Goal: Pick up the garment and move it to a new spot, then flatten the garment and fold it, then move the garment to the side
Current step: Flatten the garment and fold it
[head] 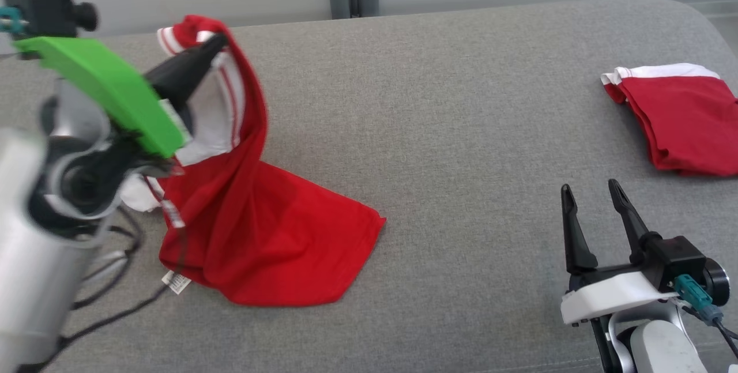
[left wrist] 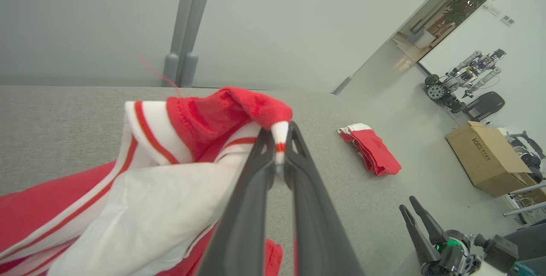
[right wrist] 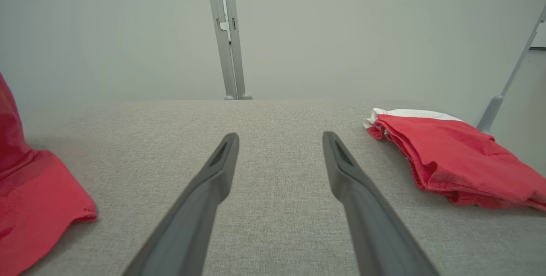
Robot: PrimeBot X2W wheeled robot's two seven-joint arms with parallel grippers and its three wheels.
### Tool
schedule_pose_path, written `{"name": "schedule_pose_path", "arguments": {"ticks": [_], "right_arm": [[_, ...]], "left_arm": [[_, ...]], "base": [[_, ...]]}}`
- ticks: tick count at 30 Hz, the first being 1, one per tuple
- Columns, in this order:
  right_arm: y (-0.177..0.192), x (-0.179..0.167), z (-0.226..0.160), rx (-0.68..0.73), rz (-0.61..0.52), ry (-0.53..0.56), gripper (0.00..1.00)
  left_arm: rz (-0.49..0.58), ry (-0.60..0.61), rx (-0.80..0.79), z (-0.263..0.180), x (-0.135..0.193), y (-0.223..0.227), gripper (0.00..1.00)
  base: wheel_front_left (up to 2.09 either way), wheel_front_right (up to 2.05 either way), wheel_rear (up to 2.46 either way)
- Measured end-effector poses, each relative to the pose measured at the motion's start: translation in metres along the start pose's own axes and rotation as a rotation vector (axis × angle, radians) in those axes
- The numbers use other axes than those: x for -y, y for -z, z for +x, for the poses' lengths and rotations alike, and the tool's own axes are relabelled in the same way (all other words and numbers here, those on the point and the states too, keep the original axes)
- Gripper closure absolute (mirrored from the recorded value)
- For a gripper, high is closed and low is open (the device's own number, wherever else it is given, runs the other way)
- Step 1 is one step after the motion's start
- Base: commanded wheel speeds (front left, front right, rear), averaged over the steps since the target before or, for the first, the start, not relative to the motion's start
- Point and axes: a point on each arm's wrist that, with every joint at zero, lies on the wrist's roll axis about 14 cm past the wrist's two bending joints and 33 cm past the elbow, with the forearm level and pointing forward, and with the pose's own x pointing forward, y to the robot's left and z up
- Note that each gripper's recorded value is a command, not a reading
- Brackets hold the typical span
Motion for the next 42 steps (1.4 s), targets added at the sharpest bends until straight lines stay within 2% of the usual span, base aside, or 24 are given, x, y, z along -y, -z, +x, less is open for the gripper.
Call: {"name": "schedule_pose_path", "arguments": {"ticks": [4,7,9,14,21,27,31,32,33,34,38,42], "right_arm": [[-0.002,0.000,0.008,0.011,0.023,0.003,0.00],[-0.004,-0.002,0.013,0.019,0.038,-0.004,0.00],[-0.008,-0.002,0.018,0.032,0.045,-0.006,0.00],[-0.010,0.008,0.022,0.042,0.074,0.020,0.00],[0.001,0.042,0.001,-0.001,0.096,0.132,0.00],[0.006,0.068,-0.022,-0.032,0.095,0.227,0.00],[0.005,0.090,-0.041,-0.044,0.077,0.308,0.00],[0.005,0.094,-0.044,-0.047,0.074,0.322,0.00],[0.006,0.096,-0.047,-0.050,0.071,0.332,0.00],[0.007,0.098,-0.049,-0.055,0.069,0.339,0.00],[0.011,0.101,-0.050,-0.067,0.065,0.347,0.00],[0.016,0.097,-0.046,-0.081,0.053,0.332,0.00]], "left_arm": [[-0.123,0.114,-0.027,0.052,0.051,0.038,1.00],[-0.149,0.162,-0.082,0.085,0.085,0.075,1.00],[-0.107,0.188,-0.084,0.105,0.103,0.090,1.00],[-0.041,0.206,-0.102,0.149,0.121,0.125,1.00],[0.019,0.236,-0.083,0.200,0.141,0.139,1.00],[0.006,0.311,-0.115,0.227,0.170,0.160,1.00],[-0.061,0.452,-0.200,0.223,0.217,0.188,1.00],[-0.064,0.476,-0.222,0.220,0.225,0.196,0.90],[-0.064,0.496,-0.243,0.217,0.230,0.203,0.58],[-0.058,0.509,-0.266,0.215,0.233,0.211,0.00],[0.022,0.486,-0.341,0.211,0.219,0.238,0.00],[0.079,0.500,-0.348,0.203,0.213,0.242,0.00]], "base": [[0.00,0.00,0.00],[0.00,0.00,0.00],[0.00,0.00,0.00],[0.00,0.00,0.00],[0.00,0.00,0.00],[0.00,0.00,0.00],[0.00,0.00,0.00],[0.00,0.00,0.00],[0.00,0.00,0.00],[0.00,0.00,0.00],[0.00,0.00,0.00],[0.00,0.00,0.00]]}}
